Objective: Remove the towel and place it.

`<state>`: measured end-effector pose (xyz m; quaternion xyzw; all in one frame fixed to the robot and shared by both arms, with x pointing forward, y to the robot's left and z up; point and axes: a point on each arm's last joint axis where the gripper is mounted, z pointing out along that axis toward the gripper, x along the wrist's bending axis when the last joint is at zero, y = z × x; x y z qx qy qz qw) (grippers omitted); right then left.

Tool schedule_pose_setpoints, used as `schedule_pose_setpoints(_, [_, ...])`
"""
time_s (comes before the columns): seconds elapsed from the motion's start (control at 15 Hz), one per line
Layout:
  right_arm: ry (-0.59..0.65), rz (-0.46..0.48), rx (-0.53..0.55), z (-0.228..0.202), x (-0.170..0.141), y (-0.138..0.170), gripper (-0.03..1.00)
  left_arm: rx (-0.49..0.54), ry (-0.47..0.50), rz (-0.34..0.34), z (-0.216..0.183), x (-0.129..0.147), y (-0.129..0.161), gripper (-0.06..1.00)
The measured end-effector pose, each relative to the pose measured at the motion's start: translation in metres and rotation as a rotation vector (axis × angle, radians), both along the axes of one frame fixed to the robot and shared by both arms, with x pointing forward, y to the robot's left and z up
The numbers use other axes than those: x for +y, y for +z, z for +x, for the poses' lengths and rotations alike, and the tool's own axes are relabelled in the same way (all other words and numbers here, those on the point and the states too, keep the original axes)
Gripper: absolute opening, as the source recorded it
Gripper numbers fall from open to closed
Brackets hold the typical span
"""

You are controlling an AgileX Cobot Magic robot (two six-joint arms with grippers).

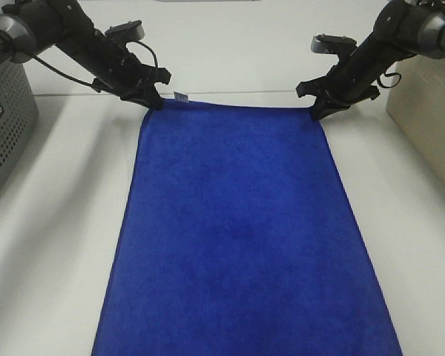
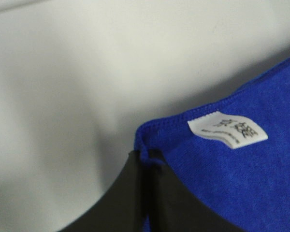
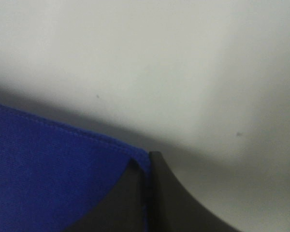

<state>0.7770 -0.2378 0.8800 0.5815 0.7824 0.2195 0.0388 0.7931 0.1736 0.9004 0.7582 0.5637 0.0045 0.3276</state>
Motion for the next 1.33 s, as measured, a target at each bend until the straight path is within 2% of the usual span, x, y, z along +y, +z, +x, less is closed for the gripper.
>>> schedule_pose_setpoints(0.2, [-0.002, -0.020, -0.148, 0.014, -0.002, 0.022, 0.02, -0.126, 0.043, 0.009, 0.010, -0.001, 0.010, 0.00])
schedule_pose_setpoints(0.47, [-0.030, -0.027, -0.281, 0.024, -0.003, 0.031, 0.02, -0.300, 0.098, 0.014, 0.023, 0.002, 0.018, 0.00])
schedule_pose_setpoints(0.6, [-0.043, -0.014, -0.337, 0.029, -0.002, 0.032, 0.02, -0.343, 0.112, 0.018, 0.027, 0.002, 0.017, 0.00])
schedule_pose_setpoints(0.73, [-0.043, -0.009, -0.378, 0.032, -0.001, 0.030, 0.02, -0.394, 0.114, 0.037, 0.031, 0.003, 0.010, 0.00])
schedule_pose_setpoints(1.07, [-0.058, -0.013, -0.404, 0.035, -0.002, 0.025, 0.02, -0.478, 0.095, 0.071, 0.033, -0.003, 0.012, 0.00])
schedule_pose_setpoints(1.33, [-0.076, -0.011, -0.447, 0.039, -0.003, 0.022, 0.02, -0.515, 0.100, 0.091, 0.035, -0.004, 0.012, 0.00])
